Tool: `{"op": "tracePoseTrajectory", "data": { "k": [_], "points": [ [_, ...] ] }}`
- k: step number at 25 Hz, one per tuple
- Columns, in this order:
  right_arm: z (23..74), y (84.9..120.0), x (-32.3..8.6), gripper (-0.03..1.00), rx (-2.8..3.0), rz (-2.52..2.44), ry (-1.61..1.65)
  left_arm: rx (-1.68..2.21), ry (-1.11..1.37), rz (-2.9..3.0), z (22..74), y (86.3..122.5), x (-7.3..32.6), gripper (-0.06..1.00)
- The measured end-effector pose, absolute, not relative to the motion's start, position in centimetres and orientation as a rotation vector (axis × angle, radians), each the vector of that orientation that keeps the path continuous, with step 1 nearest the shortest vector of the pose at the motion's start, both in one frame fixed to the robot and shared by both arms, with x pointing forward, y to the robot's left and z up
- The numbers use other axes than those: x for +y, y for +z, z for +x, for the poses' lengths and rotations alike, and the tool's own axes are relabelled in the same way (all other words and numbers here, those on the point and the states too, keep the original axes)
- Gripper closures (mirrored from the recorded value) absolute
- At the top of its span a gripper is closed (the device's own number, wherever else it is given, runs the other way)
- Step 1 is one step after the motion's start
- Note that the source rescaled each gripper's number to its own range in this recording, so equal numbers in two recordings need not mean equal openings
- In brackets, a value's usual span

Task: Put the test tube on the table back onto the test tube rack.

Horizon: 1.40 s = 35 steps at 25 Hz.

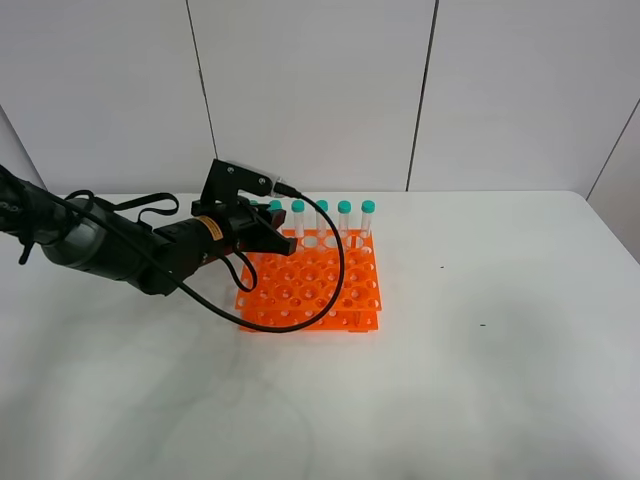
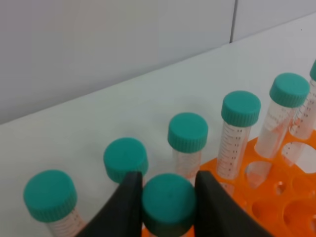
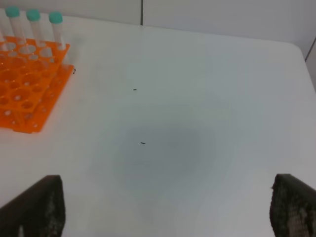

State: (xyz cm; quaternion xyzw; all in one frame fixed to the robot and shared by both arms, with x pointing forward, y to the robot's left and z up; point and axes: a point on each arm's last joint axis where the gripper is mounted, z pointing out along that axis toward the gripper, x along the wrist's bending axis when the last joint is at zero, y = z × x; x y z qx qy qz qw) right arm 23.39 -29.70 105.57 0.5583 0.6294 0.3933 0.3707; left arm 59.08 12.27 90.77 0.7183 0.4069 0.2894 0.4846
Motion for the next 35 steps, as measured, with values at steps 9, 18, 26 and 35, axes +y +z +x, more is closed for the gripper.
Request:
{"op": "tracePoseTrajectory", "data": {
  "k": [9, 18, 26, 35],
  "points": [
    [23.4, 105.6, -29.7, 0.06, 1.614, 1.432, 1.009, 0.998, 0.697, 1.761, 59.1, 89.9, 12.2, 0.94],
    [23.4, 105.6, -29.7, 0.06, 1.615, 1.432, 1.01, 0.998, 0.697, 1.76, 59.1, 89.9, 12.2, 0.94],
    [23.4, 105.6, -29.7, 0.06, 1.615, 1.433, 1.011, 1.001, 0.695, 1.757, 59.1, 89.9, 12.2, 0.65],
    [23.4, 105.6, -29.7, 0.06, 1.615, 1.433, 1.012, 0.975, 0.693, 1.672, 58.6, 93.4, 11.7, 0.59]
  ]
}}
